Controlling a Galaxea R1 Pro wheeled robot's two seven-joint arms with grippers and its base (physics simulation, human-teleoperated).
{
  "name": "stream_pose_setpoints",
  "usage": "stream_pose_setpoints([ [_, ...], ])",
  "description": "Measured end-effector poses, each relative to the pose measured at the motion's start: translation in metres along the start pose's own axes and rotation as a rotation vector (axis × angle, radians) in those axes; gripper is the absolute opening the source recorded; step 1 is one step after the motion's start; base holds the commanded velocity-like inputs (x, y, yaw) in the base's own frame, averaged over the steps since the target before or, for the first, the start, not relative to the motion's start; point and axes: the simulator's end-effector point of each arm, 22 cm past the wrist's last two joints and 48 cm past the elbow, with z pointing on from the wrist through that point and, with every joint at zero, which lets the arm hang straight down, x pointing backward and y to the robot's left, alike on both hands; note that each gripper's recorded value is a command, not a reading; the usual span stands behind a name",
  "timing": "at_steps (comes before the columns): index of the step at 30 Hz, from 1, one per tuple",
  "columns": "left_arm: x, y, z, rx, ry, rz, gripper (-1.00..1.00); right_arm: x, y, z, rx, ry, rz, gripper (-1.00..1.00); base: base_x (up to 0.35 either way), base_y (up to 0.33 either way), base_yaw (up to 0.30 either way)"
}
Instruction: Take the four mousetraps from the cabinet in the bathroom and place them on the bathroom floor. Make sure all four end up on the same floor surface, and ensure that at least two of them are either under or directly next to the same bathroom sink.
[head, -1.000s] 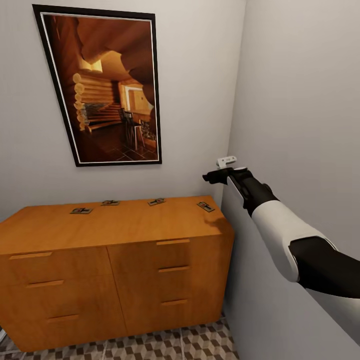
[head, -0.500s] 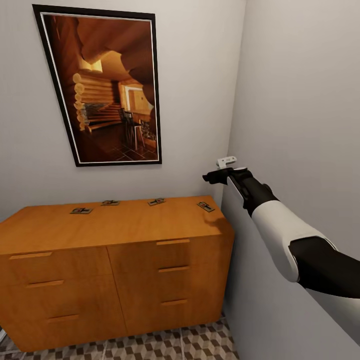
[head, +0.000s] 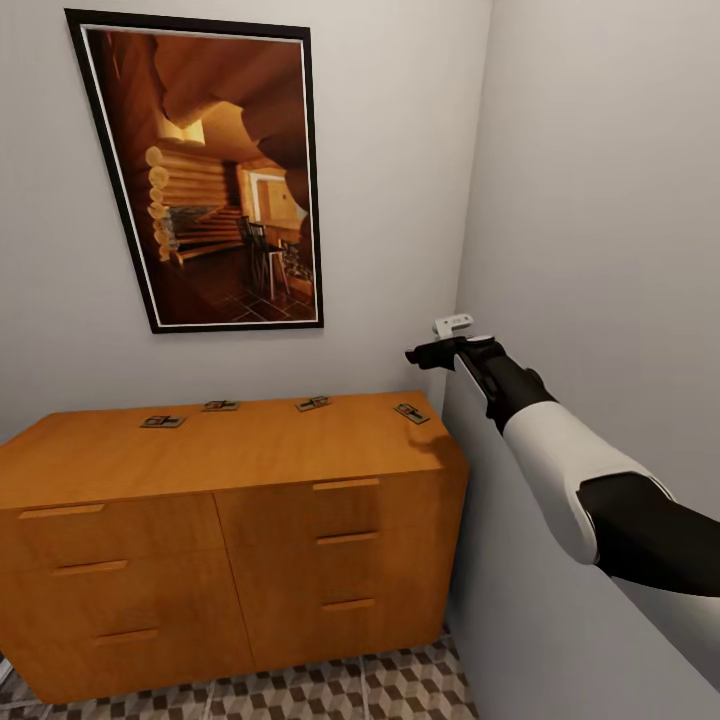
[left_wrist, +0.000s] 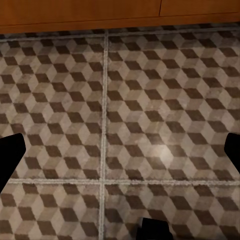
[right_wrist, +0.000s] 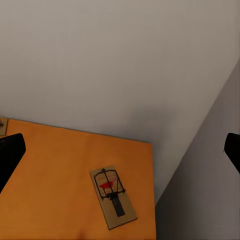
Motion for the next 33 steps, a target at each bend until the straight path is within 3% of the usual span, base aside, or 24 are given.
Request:
stream_pose_setpoints([
  [33, 0.001, 0.0, 0.0, 0.0, 0.003, 0.0, 1.0, 0.063, 0.0, 0.02, -0.005, 0.034, 0.001, 1.0, 0.0, 0.0, 0.0],
])
